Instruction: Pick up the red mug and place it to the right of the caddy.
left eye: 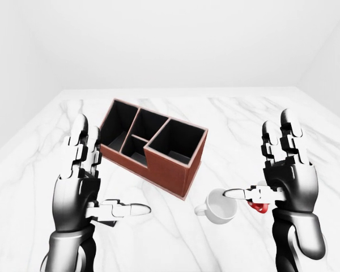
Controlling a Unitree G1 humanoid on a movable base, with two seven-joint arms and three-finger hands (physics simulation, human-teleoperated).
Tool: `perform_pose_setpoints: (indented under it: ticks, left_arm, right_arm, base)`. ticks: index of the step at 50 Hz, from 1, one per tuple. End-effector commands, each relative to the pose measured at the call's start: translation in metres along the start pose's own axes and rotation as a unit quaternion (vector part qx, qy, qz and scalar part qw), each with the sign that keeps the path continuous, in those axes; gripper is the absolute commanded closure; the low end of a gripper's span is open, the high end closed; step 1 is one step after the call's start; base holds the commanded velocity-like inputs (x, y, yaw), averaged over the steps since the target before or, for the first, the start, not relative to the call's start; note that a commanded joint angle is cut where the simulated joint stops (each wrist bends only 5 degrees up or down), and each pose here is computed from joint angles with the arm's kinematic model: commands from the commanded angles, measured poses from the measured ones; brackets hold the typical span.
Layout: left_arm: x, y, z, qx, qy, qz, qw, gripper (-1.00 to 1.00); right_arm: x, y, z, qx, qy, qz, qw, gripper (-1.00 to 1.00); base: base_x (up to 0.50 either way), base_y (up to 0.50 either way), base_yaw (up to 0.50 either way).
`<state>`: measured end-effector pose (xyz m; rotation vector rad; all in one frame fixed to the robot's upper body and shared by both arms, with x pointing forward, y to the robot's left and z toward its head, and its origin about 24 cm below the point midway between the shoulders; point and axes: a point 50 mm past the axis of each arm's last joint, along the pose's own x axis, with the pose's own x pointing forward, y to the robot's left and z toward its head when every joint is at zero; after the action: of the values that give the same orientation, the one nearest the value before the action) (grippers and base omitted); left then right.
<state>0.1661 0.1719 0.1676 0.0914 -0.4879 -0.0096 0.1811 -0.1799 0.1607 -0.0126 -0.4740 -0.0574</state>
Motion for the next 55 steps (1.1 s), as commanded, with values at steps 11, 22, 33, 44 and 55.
perform_pose_setpoints:
  ticks: [11,22,33,44,55]
  left_arm:
    - [0.0,0.0,0.0,0.0,0.001,-0.001,1.0,-1.0]
    - [-0.001,0.0,0.0,0.0,0.002,0.0,1.0,-1.0]
    - [0.0,0.0,0.001,0.0,-0.001,0.0,1.0,-1.0]
    - [-0.001,0.005,0.006,0.004,-0.013,0.004,1.0,-1.0]
    - [0.001,0.004,-0.001,0.002,-0.001,0.002,1.0,-1.0]
  right_arm:
    - [-0.001,0.0,-0.003,0.001,0.007,0.001,1.0,-1.0]
    - [-0.001,-0.001,0.001,0.009,-0.002,0.001,1.0,-1.0]
    - [-0.001,-0.001,0.0,0.008,0.001,-0.001,1.0,-1.0]
    - [-0.005,-0.013,0.008,0.024,-0.016,-0.015,0.999,-1.0]
    - [-0.001,-0.032,0.059,-0.002,-0.142,-0.009,0.99,-1.0]
  base:
    - [0.12,0.0,0.0]
    - [0.0,-0.28,0.0]
    - [0.0,0.0,0.0]
    - [0.0,0.0,0.0]
    - [0.0,0.0,0.0]
